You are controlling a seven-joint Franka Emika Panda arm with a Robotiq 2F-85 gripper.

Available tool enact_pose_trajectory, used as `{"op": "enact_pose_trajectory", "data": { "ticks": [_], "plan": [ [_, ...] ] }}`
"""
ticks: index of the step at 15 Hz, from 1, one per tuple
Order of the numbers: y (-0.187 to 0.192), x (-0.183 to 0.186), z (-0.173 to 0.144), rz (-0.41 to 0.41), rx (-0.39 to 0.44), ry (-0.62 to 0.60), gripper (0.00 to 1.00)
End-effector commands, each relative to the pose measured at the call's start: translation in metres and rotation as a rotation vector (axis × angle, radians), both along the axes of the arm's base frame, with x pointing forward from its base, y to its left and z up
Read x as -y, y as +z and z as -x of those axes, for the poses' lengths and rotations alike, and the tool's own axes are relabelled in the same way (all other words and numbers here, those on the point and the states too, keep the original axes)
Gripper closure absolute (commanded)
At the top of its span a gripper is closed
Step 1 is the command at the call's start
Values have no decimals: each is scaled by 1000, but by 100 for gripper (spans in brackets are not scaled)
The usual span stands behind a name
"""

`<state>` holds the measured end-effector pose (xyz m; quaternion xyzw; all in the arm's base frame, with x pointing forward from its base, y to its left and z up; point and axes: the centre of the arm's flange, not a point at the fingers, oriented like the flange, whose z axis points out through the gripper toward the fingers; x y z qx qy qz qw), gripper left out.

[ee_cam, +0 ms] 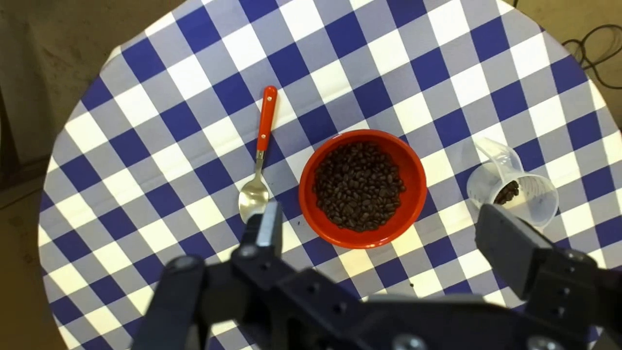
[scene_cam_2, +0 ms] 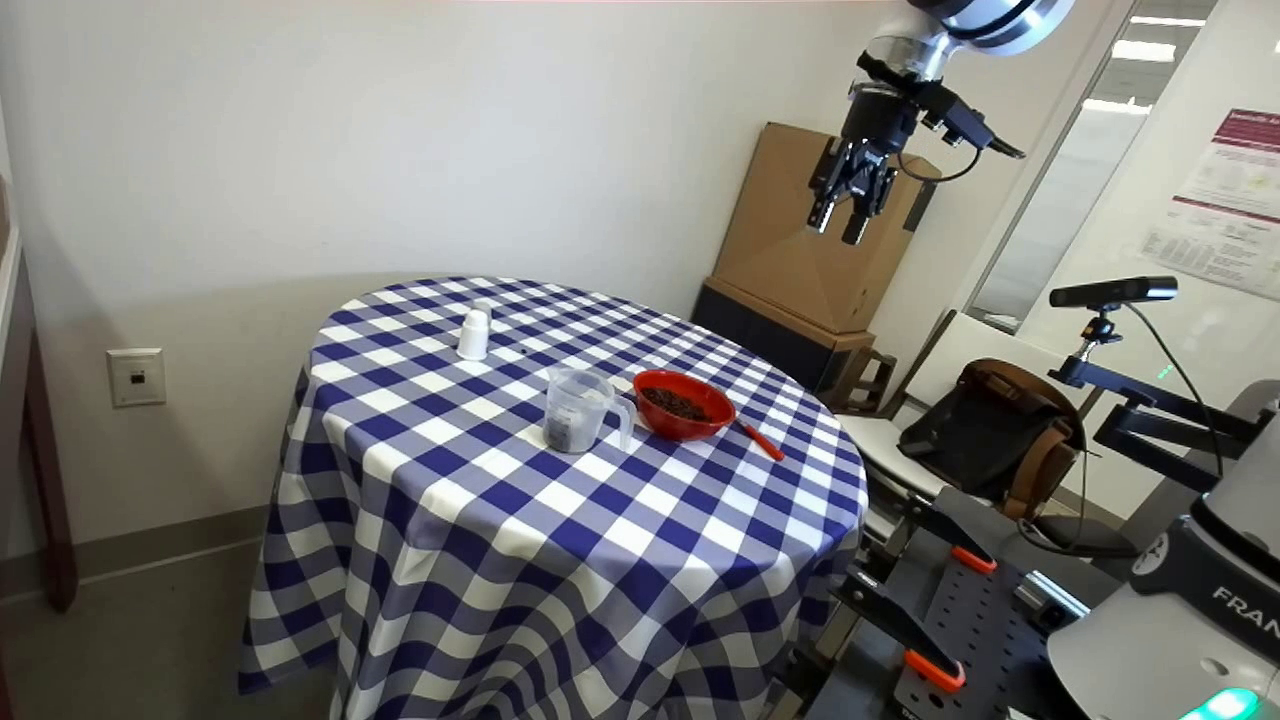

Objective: Pour some of the contents from the jug into the bowl

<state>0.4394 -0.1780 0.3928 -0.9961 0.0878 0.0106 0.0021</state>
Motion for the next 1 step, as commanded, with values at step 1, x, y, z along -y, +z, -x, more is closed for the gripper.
{"op": "enact_pose_trajectory", "data": {
  "ticks": [1],
  "plan": [
    [2, -1, 1, -1, 0, 0, 0]
  ]
}}
